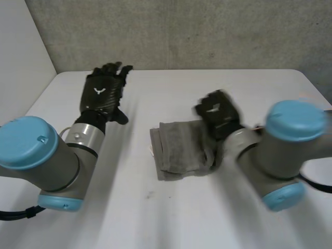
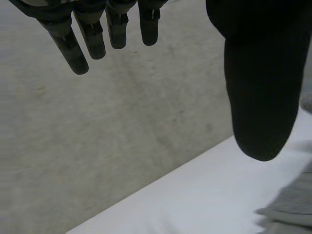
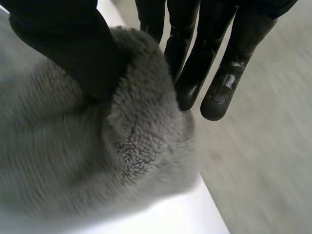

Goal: Fold the towel.

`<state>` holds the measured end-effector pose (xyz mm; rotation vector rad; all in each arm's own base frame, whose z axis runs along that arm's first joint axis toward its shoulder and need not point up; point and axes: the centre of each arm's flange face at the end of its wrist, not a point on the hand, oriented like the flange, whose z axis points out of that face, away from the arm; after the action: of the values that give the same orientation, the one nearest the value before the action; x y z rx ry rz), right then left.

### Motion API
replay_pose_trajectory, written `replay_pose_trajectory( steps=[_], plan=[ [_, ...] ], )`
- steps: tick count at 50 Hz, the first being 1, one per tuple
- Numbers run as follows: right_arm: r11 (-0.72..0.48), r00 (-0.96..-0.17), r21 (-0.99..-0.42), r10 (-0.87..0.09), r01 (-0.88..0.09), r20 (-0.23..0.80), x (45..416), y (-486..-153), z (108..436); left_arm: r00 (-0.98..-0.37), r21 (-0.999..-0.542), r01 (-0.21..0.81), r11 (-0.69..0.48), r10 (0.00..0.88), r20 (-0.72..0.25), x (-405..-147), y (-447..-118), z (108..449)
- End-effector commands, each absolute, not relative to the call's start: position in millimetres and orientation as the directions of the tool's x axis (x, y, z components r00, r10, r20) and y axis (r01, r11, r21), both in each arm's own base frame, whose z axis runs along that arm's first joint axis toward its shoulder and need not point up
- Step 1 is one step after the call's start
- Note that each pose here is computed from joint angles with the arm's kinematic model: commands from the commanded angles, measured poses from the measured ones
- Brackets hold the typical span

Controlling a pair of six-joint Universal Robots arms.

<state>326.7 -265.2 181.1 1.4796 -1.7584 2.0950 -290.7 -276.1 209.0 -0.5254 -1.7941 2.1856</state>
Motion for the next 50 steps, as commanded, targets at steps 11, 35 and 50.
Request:
replay_pose_trajectory(
  steps=[11,35,50],
  plan=[
    [-0.525,-0.262,-0.637,-0.618,-0.564,0.741,387.5,-175.1,133.1,-0.916,-0.983,0.035,-0.181,0.388,-0.104,-284.3,-275.7,204.9],
    [0.125,-0.753,-0.975,-0.656,-0.184,0.058,302.6,-276.6,185.7,-0.808,-0.989,-0.125,0.078,0.570,0.147,-355.0,-244.5,201.3],
    [0.289,-0.724,-0.931,-0.689,-0.222,-0.041,310.0,-296.7,123.6,-0.837,-0.936,0.021,0.351,0.519,0.176,-352.2,-235.3,107.6]
  ],
)
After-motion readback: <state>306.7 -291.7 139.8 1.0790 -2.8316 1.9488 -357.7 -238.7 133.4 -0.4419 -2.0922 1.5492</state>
